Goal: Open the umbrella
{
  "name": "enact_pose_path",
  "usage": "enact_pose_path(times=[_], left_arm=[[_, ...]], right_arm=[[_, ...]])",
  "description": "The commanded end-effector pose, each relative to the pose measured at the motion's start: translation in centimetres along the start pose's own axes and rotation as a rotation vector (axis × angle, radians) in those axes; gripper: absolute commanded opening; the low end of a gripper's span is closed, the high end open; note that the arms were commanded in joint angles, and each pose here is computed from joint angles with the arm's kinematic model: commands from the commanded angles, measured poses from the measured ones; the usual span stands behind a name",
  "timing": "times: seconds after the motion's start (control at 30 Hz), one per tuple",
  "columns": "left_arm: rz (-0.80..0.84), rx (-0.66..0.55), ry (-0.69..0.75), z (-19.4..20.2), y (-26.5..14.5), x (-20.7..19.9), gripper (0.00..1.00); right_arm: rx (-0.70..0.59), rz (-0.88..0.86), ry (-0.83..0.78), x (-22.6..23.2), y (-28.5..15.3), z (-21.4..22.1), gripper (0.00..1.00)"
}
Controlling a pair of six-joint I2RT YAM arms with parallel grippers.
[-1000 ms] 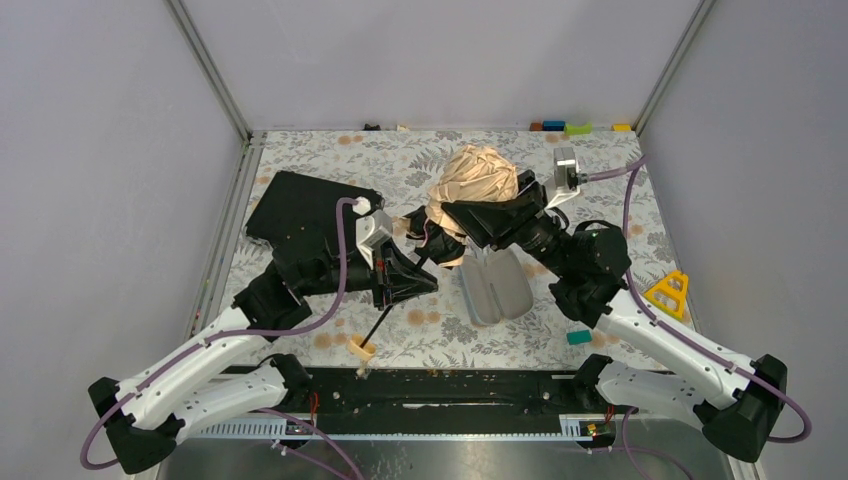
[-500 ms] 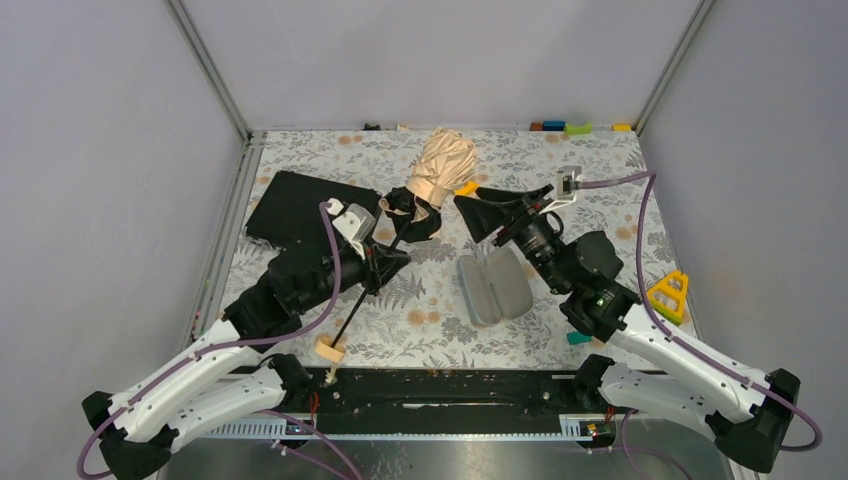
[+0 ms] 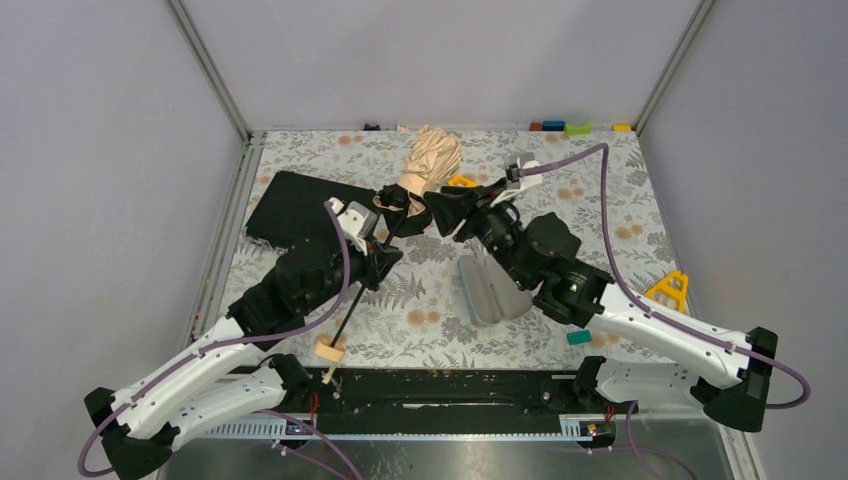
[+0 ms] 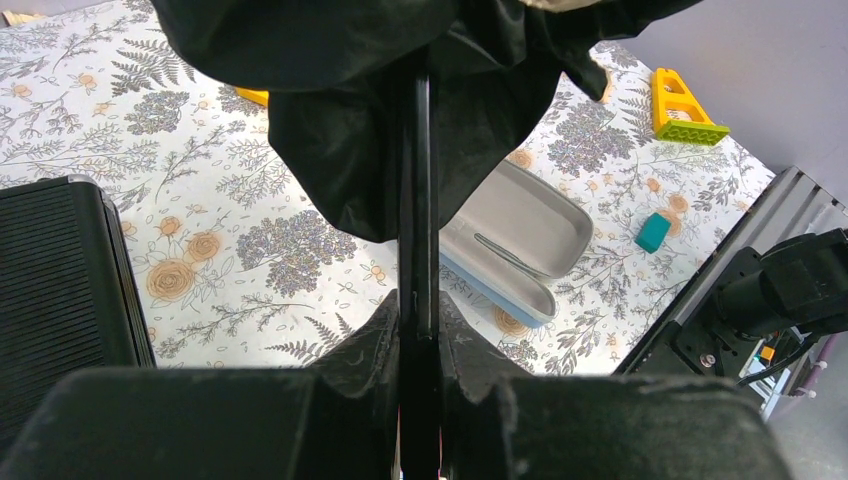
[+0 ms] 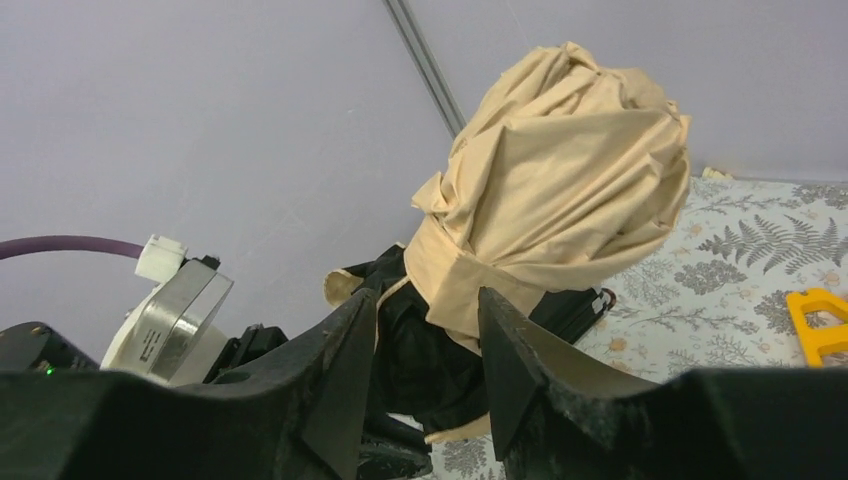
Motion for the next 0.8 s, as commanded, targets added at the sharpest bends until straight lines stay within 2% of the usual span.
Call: enact_pose_path(times=[0.0, 0.1, 0.4, 0.43, 0.6, 0.77], left_arm=[[-0.001, -0.140, 0.011, -2.6, 0.0, -0.3, 0.00], [-0.002, -0.139, 0.013, -2.6, 0.0, -0.2, 0.00], [0.005, -0.143, 0.020, -2.6, -0.1, -0.3, 0.00], [0.004, -0.144, 0.020, -2.6, -0.1, -0.3, 0.00], [-0.007, -0.159, 0.012, -2.7, -0.3, -0.2, 0.00], [-0.009, -0.208, -0.006, -3.0, -0.9, -0.2, 0.00]], right_arm=[[0.000, 0.050, -0.064, 0.9, 1.1, -1.4, 0.47], [0.027, 0.104, -0.091, 0.9, 1.8, -1.2, 0.45], [0.061, 0.187, -0.148, 0.4, 3.0, -0.3, 0.45], [0.061, 0.189, -0.150, 0.3, 3.0, -0.2, 0.41], [0.029, 0.210, -0.157, -0.2, 2.7, 0.0, 0.01], [0.009, 0.261, -0.198, -1.2, 2.2, 0.2, 0.00]])
Point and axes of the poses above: each gripper's point midway between its finger pads, its own y axis out along the fingers, its own x axis along the line the jaws close on, z = x × y, the point moved 10 cm from there along -y, back along the fingers, and after that the axes turned 4 degrees about y, right-handed, at the moved point
